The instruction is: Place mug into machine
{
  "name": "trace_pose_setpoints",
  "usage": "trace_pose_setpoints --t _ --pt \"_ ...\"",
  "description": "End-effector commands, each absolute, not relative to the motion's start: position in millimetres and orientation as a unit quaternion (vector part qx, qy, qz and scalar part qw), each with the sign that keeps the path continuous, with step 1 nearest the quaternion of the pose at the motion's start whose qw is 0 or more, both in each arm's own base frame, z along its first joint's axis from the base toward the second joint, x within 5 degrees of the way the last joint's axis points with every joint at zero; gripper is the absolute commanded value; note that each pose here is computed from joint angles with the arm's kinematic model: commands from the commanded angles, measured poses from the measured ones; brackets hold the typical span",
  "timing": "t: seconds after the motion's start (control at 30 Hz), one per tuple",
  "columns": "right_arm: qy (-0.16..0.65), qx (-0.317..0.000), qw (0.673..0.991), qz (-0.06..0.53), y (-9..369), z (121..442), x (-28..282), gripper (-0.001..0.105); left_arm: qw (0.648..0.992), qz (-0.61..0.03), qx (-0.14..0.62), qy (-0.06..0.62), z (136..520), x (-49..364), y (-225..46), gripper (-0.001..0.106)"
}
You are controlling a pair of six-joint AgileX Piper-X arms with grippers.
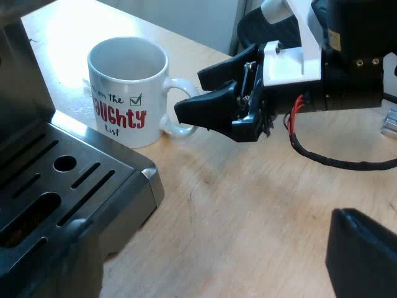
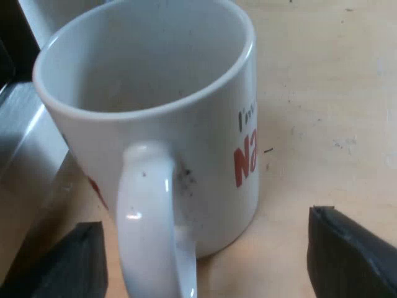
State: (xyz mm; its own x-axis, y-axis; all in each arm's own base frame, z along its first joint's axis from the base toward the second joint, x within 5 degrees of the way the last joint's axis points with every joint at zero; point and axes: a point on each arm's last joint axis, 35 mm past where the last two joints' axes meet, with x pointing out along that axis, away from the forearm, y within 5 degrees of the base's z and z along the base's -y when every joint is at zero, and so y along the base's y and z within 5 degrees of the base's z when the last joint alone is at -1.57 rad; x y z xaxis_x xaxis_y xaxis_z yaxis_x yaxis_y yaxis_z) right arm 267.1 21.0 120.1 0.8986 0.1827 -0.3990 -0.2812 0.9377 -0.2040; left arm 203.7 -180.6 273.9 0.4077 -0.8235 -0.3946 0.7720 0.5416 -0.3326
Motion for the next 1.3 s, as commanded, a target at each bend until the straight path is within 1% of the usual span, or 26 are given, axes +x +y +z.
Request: trace_pose_setpoints --t 0.03,0.13,0.23,0.3,0.33,0.4,0.43,0.5,0.53,0.6,0.8,0.93,1.0,1.13,1.3 --pt "0.176 -0.133 0.968 0.122 22.0 124.8 271.2 0.067 0.84 -0.477 -0.054 0.251 279.4 203.6 -182.0 0.085" --pt "0.176 -0.133 0.968 0.122 22.0 124.8 271.2 0.067 0.845 -0.47 -0.053 0.25 279.3 204.2 -181.7 0.085" --pt "0.176 -0.133 0.968 0.122 22.0 124.8 271.2 0.06 0.847 -0.467 -0.052 0.25 279.3 204.4 -181.6 0.085" --pt "0.176 -0.133 0.968 0.122 22.0 124.8 271.2 0.049 0.847 -0.467 -0.052 0.25 279.3 204.4 -181.6 0.085" --pt "0.176 -0.133 0.968 0.122 22.0 124.8 271.2 0.047 0.847 -0.467 -0.052 0.25 279.3 204.4 -181.6 0.085" --pt "0.176 -0.133 0.968 0.122 22.0 124.8 271.2 0.034 0.847 -0.467 -0.052 0.25 279.3 204.4 -181.6 0.085" --pt "0.176 -0.133 0.968 0.122 22.0 124.8 271.2 0.031 0.847 -0.467 -0.052 0.25 279.1 204.3 -181.6 0.085" --pt "0.176 -0.133 0.968 0.122 22.0 124.8 271.2 0.017 0.846 -0.466 -0.052 0.252 278.8 204.2 -181.5 0.085" --pt "0.176 -0.133 0.968 0.122 22.0 124.8 271.2 0.014 0.846 -0.466 -0.052 0.254 278.5 204.1 -181.4 0.085" --pt "0.176 -0.133 0.968 0.122 22.0 124.8 271.2 0.0 0.844 -0.465 -0.05 0.262 276.7 203.4 -180.9 0.085" --pt "0.176 -0.133 0.967 0.124 22.2 124.8 271.2 0.0 0.839 -0.459 -0.045 0.29 273.8 198.7 -177.1 0.085" --pt "0.168 -0.133 0.969 0.124 22.1 129.8 269.0 0.0 0.847 -0.452 -0.046 0.277 284.2 192.6 -171.2 0.085" --pt "0.162 -0.135 0.97 0.124 21.9 137.2 265.3 0.0 0.858 -0.44 -0.045 0.262 293.7 187.2 -165.3 0.085" --pt "0.168 -0.137 0.968 0.124 21.5 148.9 259.9 0.0 0.862 -0.438 -0.047 0.25 304.5 178.1 -157.6 0.085" --pt "0.174 -0.137 0.967 0.125 20.7 171.0 247.7 0.0 0.865 -0.437 -0.048 0.241 316.1 165.3 -146.9 0.085"
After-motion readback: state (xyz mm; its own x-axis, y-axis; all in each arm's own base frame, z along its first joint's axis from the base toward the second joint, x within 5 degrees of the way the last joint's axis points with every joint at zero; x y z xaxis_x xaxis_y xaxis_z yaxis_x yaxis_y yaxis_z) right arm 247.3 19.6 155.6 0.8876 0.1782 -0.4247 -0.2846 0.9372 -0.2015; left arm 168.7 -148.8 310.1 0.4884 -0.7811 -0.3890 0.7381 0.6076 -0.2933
